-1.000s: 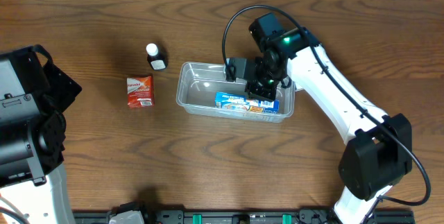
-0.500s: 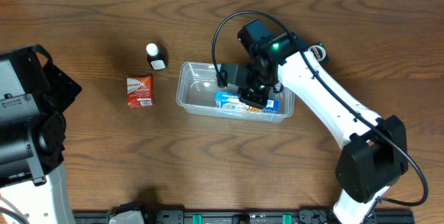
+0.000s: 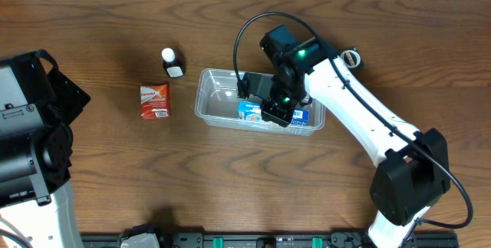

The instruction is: Pack container

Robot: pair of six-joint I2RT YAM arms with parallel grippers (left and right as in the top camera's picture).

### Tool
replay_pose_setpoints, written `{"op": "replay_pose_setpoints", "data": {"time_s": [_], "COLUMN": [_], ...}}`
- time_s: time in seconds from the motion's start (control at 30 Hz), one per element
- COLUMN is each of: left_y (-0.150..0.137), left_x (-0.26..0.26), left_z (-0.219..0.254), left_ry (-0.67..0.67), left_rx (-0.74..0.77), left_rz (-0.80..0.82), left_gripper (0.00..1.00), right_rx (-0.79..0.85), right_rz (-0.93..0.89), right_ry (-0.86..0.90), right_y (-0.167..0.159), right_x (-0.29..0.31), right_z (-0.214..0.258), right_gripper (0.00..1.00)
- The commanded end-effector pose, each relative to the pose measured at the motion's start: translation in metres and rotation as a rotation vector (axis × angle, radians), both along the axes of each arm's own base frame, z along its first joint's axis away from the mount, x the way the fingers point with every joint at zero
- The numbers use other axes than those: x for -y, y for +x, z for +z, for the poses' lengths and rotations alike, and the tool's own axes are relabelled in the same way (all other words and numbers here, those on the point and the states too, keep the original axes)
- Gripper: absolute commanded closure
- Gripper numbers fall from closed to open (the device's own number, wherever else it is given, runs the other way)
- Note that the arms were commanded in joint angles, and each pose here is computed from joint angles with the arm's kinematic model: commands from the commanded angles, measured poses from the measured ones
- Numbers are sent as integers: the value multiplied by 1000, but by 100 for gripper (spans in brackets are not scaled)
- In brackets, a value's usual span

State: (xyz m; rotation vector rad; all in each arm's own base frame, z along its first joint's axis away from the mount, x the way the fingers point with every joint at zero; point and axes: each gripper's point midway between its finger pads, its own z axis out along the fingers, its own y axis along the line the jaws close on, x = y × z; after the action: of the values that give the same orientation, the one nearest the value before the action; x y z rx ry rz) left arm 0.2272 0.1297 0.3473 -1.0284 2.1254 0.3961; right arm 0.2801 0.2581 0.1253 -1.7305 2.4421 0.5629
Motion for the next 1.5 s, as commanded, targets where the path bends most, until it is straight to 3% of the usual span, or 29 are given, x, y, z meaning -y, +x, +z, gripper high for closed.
{"op": "replay_pose_setpoints", "data": {"time_s": [0.0, 0.5, 0.9, 1.27, 1.47], "left_y": [-1, -1, -1, -1, -1], "left_x": [-3, -3, -3, -3, -3], "left_z": [6, 6, 6, 6, 6], "left_ry": [16, 16, 16, 16, 16], "left_rx": [9, 9, 9, 9, 9], "left_rz": [11, 11, 11, 11, 11], "left_gripper": [2, 2, 2, 2, 2], "right_rx": [-33, 7, 269, 322, 350], "right_rz": [14, 7, -54, -84, -220], "right_ry": [1, -114, -194, -202, -146], "right_y": [-11, -7, 53, 65, 82], "right_x": [-8, 12, 24, 24, 13], "right_z": [-5, -32, -37, -35, -22], "right_gripper": [99, 99, 99, 99, 99]}}
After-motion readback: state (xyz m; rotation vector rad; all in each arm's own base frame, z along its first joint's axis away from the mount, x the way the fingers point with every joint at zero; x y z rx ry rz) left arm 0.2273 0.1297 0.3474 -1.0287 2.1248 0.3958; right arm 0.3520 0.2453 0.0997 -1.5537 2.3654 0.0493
